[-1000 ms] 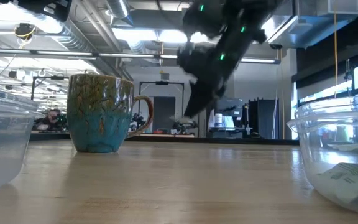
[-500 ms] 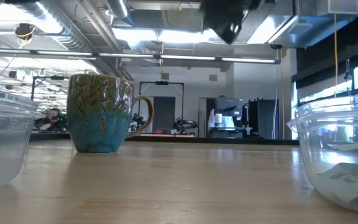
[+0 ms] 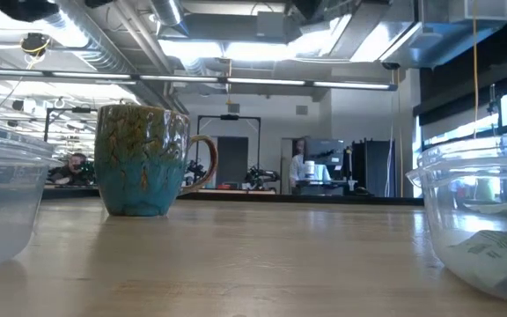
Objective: Pick and place items into bin
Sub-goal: Put the green stevia packet into the left transparent bin
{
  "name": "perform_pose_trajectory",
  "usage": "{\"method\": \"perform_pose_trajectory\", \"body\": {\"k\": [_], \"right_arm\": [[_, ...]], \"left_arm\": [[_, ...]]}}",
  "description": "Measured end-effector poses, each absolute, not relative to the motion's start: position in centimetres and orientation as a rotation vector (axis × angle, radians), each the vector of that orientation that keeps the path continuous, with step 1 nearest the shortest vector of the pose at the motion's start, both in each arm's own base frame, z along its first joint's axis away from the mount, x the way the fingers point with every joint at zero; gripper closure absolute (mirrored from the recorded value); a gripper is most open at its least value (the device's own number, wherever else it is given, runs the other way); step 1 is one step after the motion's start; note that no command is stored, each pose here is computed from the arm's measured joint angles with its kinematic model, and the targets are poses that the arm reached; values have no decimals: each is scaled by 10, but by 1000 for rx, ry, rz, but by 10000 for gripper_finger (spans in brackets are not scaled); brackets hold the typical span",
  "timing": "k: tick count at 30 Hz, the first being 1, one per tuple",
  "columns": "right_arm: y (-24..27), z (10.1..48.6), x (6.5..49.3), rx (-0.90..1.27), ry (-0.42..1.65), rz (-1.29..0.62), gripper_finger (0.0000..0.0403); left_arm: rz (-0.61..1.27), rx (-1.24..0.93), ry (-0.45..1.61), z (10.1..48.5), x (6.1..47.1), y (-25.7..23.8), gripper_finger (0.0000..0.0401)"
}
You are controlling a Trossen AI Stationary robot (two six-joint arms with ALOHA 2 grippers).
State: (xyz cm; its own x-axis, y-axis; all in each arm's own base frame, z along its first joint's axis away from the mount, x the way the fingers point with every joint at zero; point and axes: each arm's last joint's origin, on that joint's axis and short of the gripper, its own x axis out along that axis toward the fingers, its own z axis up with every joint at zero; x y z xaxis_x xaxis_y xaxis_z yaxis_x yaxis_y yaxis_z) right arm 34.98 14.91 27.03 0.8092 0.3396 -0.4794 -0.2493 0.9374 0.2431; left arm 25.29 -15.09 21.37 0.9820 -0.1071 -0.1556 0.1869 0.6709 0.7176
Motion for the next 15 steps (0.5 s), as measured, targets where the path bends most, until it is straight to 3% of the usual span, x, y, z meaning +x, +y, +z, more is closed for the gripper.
{"method": "perform_pose_trajectory", "body": {"k": [15], "right_arm": [[152,270,349,201,549,326,403]], "left_arm": [[-159,826,76,225,278,-165,263]]}}
